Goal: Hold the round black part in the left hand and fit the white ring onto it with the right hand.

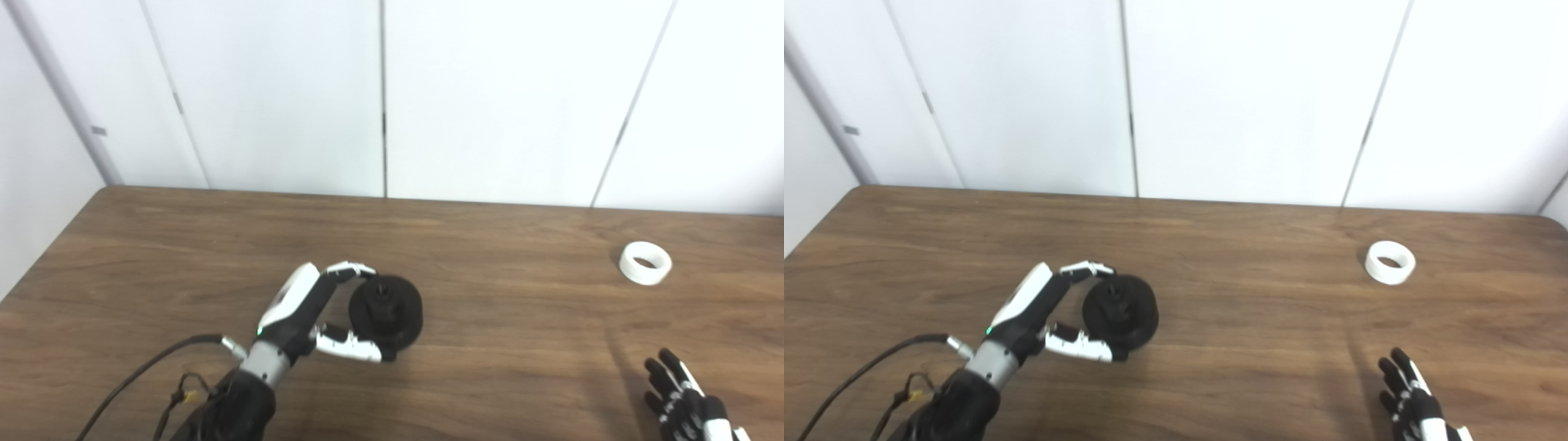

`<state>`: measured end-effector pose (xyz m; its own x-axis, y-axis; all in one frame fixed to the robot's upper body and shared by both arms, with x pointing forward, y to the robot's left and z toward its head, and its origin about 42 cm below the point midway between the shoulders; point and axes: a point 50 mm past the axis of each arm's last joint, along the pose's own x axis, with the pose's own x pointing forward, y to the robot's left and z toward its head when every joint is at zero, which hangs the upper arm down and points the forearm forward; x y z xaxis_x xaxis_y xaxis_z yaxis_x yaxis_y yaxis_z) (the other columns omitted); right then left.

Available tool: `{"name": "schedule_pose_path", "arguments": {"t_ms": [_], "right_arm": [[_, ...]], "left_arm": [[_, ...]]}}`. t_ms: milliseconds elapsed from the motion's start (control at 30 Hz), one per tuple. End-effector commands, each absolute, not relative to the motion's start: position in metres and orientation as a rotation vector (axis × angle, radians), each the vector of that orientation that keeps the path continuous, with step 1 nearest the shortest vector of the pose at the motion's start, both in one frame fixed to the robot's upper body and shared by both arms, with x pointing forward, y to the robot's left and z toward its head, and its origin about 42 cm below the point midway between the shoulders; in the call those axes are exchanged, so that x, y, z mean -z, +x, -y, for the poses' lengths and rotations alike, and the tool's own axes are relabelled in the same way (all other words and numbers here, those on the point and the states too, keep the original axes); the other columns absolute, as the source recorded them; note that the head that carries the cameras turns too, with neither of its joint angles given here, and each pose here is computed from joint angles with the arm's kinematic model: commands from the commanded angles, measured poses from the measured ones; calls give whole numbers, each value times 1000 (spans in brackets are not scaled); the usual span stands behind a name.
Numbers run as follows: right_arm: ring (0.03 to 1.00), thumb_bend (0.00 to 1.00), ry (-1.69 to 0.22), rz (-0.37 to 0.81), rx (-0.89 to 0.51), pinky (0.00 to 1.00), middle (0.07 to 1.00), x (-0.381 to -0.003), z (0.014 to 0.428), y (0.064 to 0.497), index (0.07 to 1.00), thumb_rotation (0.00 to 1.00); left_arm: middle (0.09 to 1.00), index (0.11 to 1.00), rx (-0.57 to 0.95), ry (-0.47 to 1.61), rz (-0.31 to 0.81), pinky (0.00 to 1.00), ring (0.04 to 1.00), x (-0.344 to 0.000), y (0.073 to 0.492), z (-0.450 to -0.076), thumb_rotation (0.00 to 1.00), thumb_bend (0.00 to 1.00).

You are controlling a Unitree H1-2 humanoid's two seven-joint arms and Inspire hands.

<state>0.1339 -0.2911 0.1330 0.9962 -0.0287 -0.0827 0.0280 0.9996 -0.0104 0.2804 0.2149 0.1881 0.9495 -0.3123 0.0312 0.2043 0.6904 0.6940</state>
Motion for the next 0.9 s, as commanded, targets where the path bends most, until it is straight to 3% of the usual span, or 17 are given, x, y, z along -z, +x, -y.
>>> {"name": "schedule_pose_path", "arguments": {"t_ms": [0, 300, 700, 867], "right_arm": [[990, 653, -8, -36, 15, 968, 950, -146, 282, 137, 957, 1000], [987, 668, -5, -35, 20, 959, 950, -159, 268, 144, 964, 1000], [995, 645, -16, -39, 18, 974, 953, -168, 266, 147, 974, 1000], [987, 662, -22, -35, 19, 961, 948, -171, 266, 148, 972, 1000]], "left_arm": [[806, 482, 297, 787, 263, 876, 903, -212, 275, -210, 56, 519], [793, 482, 423, 779, 253, 972, 897, -207, 233, -196, 54, 520], [806, 484, 460, 785, 163, 931, 898, -183, 207, -184, 53, 520], [813, 485, 476, 839, 166, 975, 891, -169, 202, -181, 57, 519]]}}
